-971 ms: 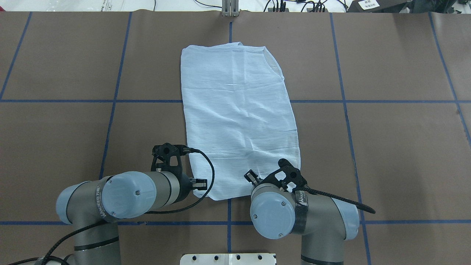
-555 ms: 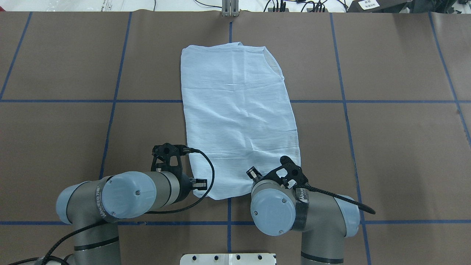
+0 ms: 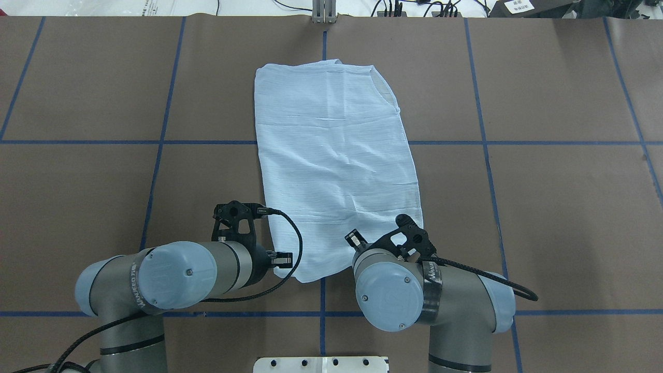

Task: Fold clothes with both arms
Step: 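Grasp the near corners of the shirt with both grippers, then lift the near edge and fold it toward the far edge with both grippers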

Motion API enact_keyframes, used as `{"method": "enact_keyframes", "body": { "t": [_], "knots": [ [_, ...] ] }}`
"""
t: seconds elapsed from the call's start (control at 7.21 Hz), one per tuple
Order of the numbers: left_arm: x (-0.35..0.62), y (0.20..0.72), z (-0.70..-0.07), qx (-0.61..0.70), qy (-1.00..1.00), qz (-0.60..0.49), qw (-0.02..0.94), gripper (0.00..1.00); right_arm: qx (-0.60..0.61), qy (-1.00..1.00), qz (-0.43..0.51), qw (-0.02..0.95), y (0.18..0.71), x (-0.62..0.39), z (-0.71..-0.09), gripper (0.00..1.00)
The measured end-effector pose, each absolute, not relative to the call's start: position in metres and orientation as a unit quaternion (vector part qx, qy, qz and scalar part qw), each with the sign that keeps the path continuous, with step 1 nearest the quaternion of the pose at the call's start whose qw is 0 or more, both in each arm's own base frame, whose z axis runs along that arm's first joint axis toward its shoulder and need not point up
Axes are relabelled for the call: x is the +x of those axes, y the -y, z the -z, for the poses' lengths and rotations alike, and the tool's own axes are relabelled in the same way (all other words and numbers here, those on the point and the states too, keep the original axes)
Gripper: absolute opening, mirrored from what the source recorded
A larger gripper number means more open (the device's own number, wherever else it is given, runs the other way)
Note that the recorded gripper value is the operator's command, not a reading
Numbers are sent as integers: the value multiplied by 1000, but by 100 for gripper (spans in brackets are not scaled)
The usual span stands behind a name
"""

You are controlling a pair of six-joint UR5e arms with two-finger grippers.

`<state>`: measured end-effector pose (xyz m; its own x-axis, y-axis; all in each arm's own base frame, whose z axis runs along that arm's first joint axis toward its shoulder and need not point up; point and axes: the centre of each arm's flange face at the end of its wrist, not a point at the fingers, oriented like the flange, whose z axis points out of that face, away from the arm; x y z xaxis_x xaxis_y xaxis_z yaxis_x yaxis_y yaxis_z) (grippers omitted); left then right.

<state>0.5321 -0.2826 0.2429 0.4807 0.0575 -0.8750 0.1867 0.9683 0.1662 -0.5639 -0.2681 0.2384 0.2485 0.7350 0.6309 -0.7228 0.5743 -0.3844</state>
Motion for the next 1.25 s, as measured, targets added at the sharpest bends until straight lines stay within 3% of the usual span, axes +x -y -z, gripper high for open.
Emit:
{"method": "enact_keyframes", "body": {
  "t": [0.69,0.97,1.25],
  "knots": [
    [408,231,-158,91,-551,14,829,0,-33,437,-427,791,200,-453,-139,0],
    [408,238,-146,84,-534,14,841,0,-7,437,-424,793,211,-464,-121,0],
    [428,286,-152,110,-502,31,857,0,35,444,-428,787,251,-493,-121,0]
  ]
}}
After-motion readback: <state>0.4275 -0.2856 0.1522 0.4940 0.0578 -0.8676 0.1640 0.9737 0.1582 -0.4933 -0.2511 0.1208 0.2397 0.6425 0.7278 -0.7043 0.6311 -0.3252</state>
